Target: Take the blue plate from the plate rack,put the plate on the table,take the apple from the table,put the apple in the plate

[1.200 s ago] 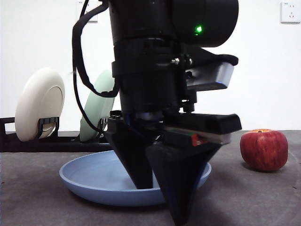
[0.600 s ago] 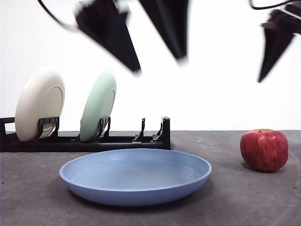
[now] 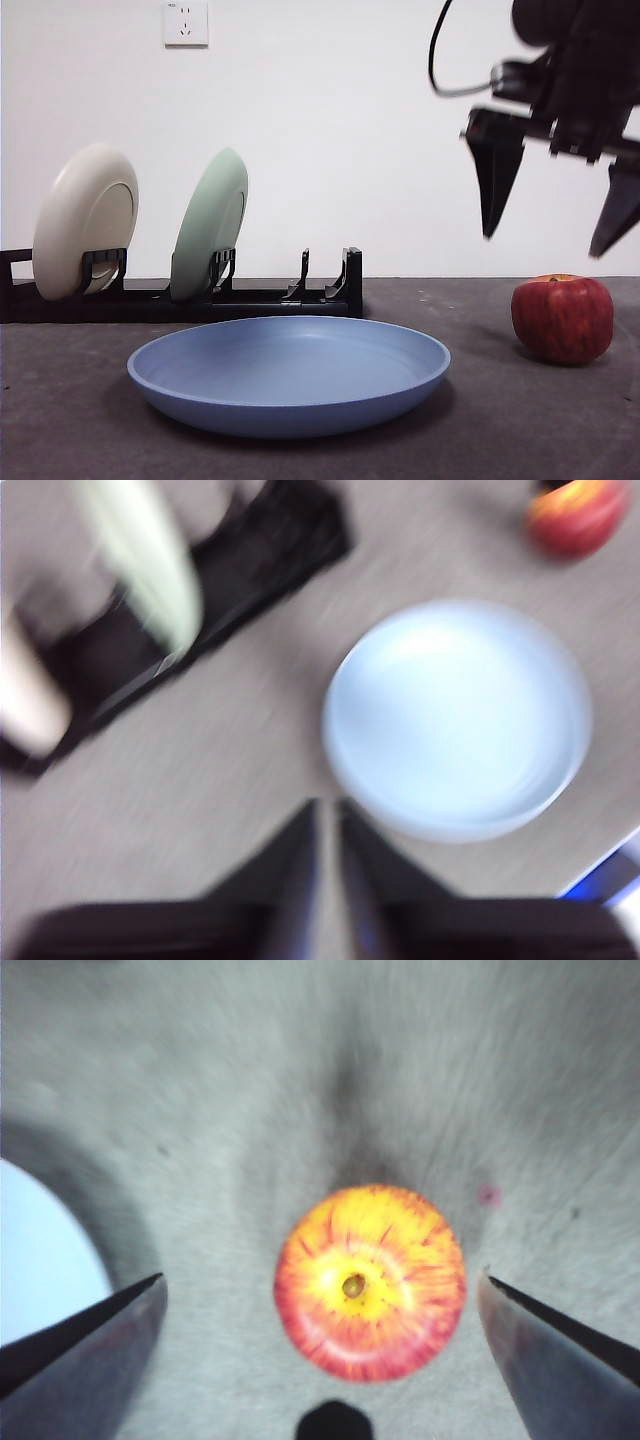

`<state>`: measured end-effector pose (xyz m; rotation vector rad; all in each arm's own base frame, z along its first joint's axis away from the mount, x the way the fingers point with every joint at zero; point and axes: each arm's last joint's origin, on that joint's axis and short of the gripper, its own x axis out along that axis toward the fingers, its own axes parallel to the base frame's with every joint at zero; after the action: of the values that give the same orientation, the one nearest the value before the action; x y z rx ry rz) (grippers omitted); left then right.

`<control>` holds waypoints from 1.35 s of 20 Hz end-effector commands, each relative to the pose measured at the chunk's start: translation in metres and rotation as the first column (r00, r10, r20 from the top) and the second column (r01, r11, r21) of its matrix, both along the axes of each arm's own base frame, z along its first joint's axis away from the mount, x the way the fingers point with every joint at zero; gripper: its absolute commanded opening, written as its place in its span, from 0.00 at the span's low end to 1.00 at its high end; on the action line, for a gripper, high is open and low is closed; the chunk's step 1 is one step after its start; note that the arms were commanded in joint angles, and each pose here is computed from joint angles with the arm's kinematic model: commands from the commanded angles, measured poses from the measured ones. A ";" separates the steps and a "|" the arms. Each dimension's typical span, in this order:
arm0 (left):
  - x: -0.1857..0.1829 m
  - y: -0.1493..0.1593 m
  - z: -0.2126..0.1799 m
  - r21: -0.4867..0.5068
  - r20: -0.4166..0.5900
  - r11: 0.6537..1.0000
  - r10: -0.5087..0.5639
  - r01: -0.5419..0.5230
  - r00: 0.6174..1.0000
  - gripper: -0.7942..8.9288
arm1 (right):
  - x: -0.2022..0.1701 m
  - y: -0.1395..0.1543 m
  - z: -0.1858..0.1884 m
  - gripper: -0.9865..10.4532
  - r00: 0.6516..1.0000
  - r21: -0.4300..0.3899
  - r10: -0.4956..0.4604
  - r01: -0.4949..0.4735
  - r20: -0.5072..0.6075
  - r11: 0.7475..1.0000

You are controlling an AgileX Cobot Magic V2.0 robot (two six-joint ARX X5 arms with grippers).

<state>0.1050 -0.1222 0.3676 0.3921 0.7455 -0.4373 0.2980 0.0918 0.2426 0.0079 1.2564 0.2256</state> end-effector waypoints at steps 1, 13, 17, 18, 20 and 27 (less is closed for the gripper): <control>0.001 0.009 -0.006 0.063 -0.050 0.997 0.051 -0.047 0.997 0.07 | 0.007 0.003 -0.017 0.73 0.999 -0.023 -0.018 0.017 -0.049 1.000; 0.000 0.027 -0.007 0.159 -0.036 0.980 0.126 -0.118 0.991 0.07 | 0.021 0.007 -0.065 0.38 0.980 -0.097 -0.060 0.042 -0.191 0.994; -0.005 0.036 -0.005 0.179 -0.009 0.972 0.157 -0.153 0.988 0.07 | 0.019 0.008 -0.064 0.11 0.978 -0.102 -0.055 0.035 -0.199 0.994; -0.006 0.038 -0.004 0.193 0.013 0.967 0.169 -0.169 0.985 0.07 | 0.017 0.010 -0.062 0.08 0.979 -0.103 -0.048 0.028 -0.200 0.994; -0.009 0.043 -0.001 0.195 0.045 0.964 0.175 -0.181 0.983 0.07 | 0.011 0.015 -0.052 0.08 0.981 -0.099 -0.034 0.015 -0.193 0.995; -0.017 0.056 0.016 0.126 0.096 0.968 0.207 -0.218 0.974 0.07 | -0.020 0.057 0.000 0.08 0.986 -0.048 0.105 -0.112 -0.132 0.993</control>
<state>0.0893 -0.0681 0.3797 0.4539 0.7476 -0.1735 0.2774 0.1459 0.2443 -0.1028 1.3878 0.2879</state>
